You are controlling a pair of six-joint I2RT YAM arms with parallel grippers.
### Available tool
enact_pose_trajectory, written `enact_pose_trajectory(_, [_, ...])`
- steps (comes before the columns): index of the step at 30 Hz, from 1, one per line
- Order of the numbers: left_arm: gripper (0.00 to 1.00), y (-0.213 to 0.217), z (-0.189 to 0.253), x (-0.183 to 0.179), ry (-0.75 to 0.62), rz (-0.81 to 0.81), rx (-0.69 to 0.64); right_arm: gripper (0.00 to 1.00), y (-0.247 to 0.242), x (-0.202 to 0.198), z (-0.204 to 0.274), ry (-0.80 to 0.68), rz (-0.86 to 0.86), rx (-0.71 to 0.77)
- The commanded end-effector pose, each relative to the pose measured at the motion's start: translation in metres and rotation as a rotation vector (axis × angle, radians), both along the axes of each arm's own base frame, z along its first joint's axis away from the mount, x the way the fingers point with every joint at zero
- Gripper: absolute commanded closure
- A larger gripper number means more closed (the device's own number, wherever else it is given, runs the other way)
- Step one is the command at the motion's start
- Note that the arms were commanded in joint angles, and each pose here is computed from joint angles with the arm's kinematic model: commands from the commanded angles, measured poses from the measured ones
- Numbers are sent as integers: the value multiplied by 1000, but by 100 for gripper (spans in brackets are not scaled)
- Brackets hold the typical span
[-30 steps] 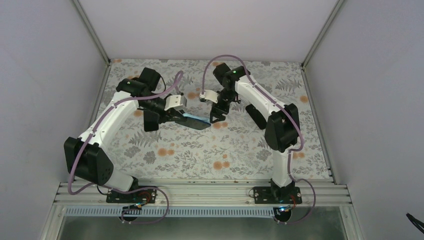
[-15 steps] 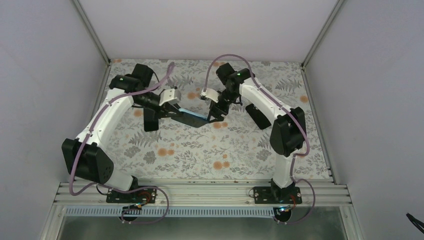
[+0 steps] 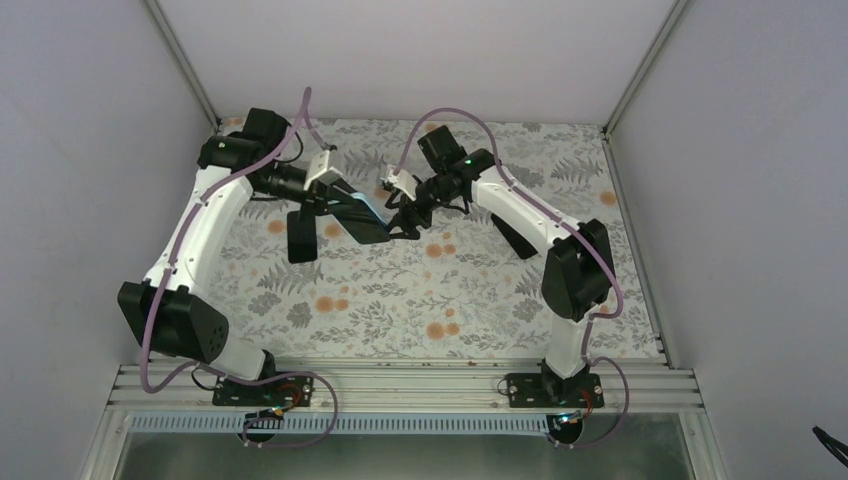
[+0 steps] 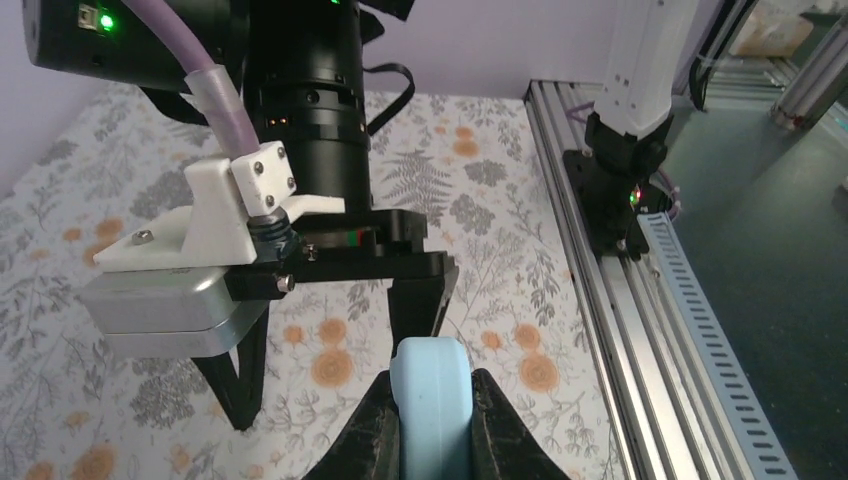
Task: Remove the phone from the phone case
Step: Pick up the phone at the center of the board, then remove the phone case from the phone.
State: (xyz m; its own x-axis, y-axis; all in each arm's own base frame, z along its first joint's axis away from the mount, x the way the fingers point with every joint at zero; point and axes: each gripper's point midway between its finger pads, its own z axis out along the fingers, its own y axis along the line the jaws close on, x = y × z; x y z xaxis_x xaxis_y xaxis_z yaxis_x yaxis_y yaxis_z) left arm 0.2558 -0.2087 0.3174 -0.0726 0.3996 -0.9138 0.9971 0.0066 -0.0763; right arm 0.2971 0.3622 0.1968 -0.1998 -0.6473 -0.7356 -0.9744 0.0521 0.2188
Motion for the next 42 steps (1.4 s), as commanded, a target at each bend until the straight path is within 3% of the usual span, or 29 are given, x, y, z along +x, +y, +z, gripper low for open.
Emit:
enact_pose_trajectory(1, [98, -11, 33, -10, 38, -95, -204, 10, 39, 5, 90, -94, 47, 295])
enact_pose_trajectory(9, [98, 16, 34, 9, 3, -10, -230, 10, 37, 8, 137, -154, 29, 387])
enact_pose_trajectory(11, [98, 21, 33, 12, 4, 2, -247, 6, 37, 7, 145, -153, 34, 408])
enact_pose_trajectory(20, [98, 41, 49, 31, 6, 46, -390, 5, 51, -5, 159, 5, 135, 510])
enact_pose_trajectory(27, [98, 59, 67, 50, -16, 74, -499, 4, 66, -5, 177, 42, 186, 594])
enact_pose_trajectory(36, [98, 67, 95, 46, -102, 53, -586, 5, 108, -17, 145, 46, 222, 537])
enact_pose_trajectory(42, [98, 75, 94, 53, -115, 73, -612, 8, 128, -42, 153, 17, 284, 547])
